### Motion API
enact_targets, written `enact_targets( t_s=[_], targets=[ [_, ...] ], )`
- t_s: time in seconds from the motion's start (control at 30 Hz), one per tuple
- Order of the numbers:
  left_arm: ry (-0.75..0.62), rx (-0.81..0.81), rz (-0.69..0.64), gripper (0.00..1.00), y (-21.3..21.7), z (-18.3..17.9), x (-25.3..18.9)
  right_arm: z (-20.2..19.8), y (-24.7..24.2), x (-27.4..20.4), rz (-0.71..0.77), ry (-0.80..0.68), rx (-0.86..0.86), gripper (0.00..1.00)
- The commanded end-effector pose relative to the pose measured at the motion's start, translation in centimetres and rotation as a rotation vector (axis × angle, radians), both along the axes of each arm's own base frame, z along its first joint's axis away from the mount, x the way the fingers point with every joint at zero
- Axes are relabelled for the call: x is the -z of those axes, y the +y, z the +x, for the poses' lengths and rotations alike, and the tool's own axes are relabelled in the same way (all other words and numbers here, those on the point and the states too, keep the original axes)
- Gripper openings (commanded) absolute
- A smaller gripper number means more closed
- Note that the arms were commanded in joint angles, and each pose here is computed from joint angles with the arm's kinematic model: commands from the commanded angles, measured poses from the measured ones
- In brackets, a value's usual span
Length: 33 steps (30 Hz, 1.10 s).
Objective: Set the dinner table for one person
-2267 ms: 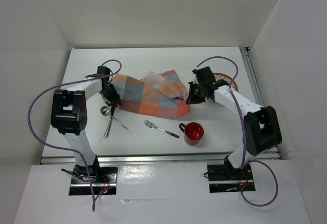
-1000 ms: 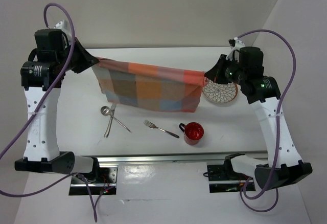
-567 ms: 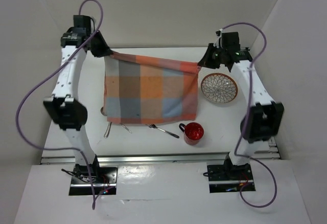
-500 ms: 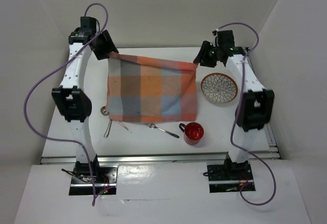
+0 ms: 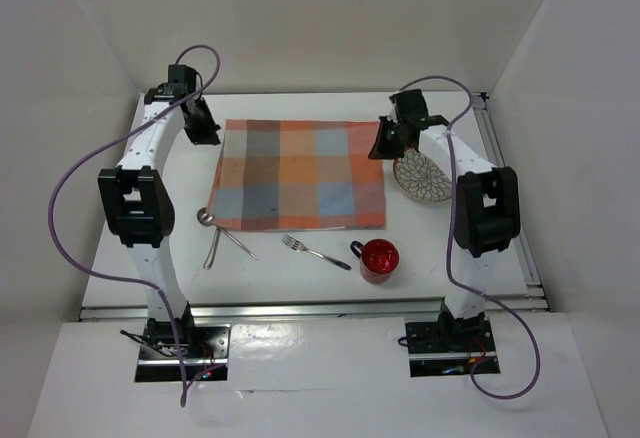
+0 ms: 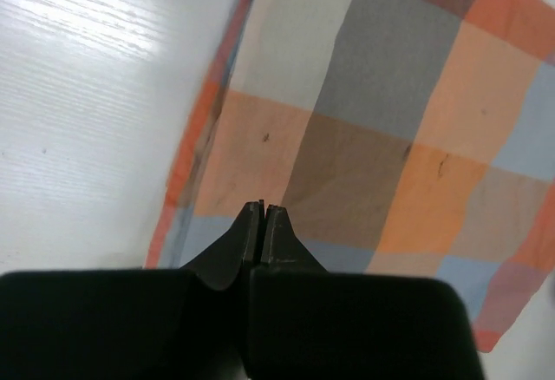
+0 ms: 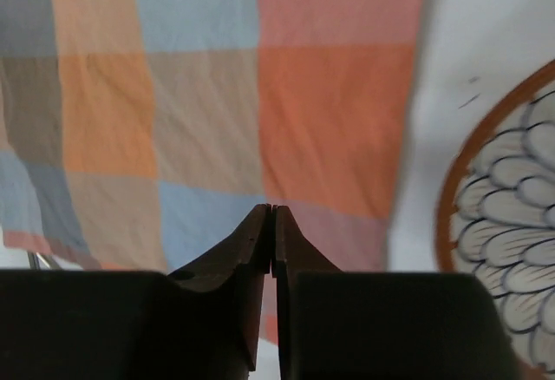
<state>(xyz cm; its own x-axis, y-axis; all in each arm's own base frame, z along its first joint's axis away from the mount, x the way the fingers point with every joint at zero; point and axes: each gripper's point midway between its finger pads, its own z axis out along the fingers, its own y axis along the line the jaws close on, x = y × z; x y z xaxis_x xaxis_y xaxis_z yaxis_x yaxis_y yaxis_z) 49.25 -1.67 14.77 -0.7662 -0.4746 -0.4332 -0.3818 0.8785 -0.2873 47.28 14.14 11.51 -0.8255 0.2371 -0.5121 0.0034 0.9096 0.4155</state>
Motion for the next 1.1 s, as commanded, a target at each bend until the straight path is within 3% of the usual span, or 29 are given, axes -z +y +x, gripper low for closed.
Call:
enact_targets(
  t_s=[0.0,0.2,0.33,0.8,1.07],
  targets=[
    [-0.043,0.041,0.029,0.00,-0.7,-0.5,-0.3,-1.2,2.3,-1.5,-0.009,-0.087,-0.046,0.11],
    [0.083,0.079,0.023,0.00,-2.8,-2.8,6.4,-4.5,6.4,4.0,0.046,0.062,-0.119,0.10],
    [0.161,0.084,0.045,0.00,-3.4,-4.1,10.0,-5.4,6.2,7.2,0.017,0.135,-0.105,0.09],
    [0.262,0.197,0.061,0.00,-8.5,-7.3,13.8,-8.9,-1.0,11.5,-0.235,0.262,0.095,0.02],
    [0.250,0.203,0.067,0.00,-9.2,-7.4,13.0,-9.2,-2.3,9.6,-0.234,0.220,0.128,0.02]
  ],
)
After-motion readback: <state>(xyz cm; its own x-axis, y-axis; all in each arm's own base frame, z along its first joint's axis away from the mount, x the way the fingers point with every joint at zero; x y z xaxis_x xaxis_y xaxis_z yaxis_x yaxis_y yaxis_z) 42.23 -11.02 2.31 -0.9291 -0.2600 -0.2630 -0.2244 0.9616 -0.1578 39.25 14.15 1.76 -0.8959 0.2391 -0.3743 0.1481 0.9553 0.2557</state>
